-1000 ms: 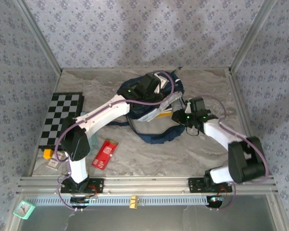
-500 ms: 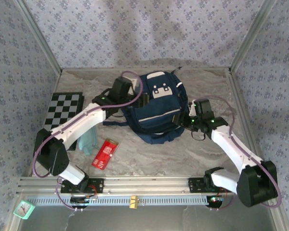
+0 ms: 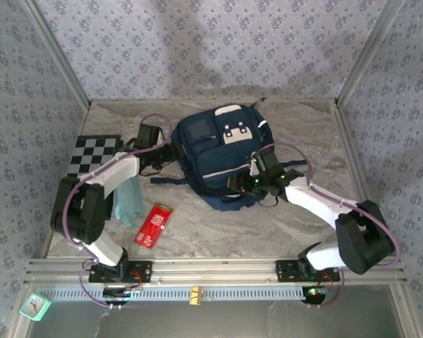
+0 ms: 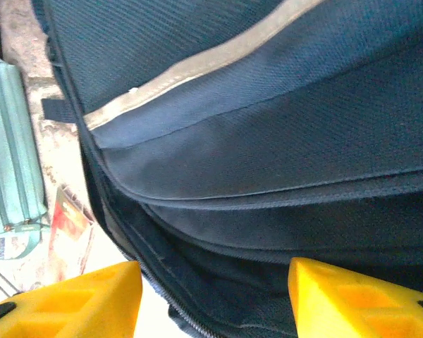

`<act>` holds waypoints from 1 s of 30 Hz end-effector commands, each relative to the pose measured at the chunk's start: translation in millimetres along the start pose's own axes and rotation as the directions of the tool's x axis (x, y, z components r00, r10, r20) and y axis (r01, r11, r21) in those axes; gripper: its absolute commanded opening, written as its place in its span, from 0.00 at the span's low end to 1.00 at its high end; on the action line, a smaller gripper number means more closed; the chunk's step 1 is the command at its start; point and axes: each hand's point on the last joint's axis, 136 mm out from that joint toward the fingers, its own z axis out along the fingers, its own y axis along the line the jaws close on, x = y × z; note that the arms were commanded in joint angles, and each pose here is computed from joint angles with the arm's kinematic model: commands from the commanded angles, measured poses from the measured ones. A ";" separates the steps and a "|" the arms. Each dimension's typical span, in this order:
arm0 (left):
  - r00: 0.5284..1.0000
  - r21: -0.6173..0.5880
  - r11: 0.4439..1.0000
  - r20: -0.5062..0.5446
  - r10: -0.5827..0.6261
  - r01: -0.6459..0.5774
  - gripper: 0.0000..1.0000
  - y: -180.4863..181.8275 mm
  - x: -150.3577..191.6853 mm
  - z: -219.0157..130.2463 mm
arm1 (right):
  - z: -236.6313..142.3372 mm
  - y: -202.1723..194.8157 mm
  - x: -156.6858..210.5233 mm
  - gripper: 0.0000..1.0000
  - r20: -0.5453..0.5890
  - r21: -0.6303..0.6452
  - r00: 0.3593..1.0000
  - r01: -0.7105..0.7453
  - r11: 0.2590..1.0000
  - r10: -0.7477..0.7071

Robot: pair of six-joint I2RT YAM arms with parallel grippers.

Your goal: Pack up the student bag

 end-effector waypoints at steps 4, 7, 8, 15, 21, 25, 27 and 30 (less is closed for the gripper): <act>0.997 0.065 0.995 -0.023 -0.079 0.081 0.64 -13.4 -19.8 34.7 | 9.4 -13.9 5.6 0.58 0.004 0.041 0.999 -0.034 0.999 0.034; 0.996 0.061 0.995 -0.025 -0.082 0.083 0.55 -13.5 -26.8 49.7 | 12.6 -17.4 9.2 0.58 -0.006 0.043 0.999 -0.042 0.998 0.042; 0.996 0.056 0.995 -0.025 -0.085 0.087 0.53 -11.9 -28.1 54.1 | 13.6 -18.5 10.5 0.58 -0.009 0.042 0.999 -0.045 0.998 0.046; 0.994 0.029 0.994 0.003 -0.109 0.109 0.26 0.1 -37.1 73.1 | 22.7 -26.4 6.8 0.58 -0.013 0.052 0.996 -0.084 0.995 0.085; 0.990 0.040 0.989 -0.013 -0.143 0.144 0.03 7.4 -25.0 76.1 | 26.0 -38.0 -8.7 0.58 0.006 0.089 0.995 -0.096 0.991 0.096; 0.985 0.080 0.982 -0.015 -0.171 0.172 0.00 -0.9 -17.8 61.9 | 22.3 -50.7 -33.1 0.58 0.055 0.105 0.994 -0.099 0.990 0.094; 0.984 0.104 0.979 -0.031 -0.174 0.176 0.00 -10.5 -8.8 53.9 | 15.3 -62.4 -52.8 0.58 0.088 0.142 0.993 -0.087 0.986 0.075; 0.981 0.110 0.976 -0.055 -0.185 0.190 0.00 -22.9 14.0 42.5 | -5.1 -81.8 -94.0 0.59 0.172 0.210 0.984 -0.074 0.975 0.037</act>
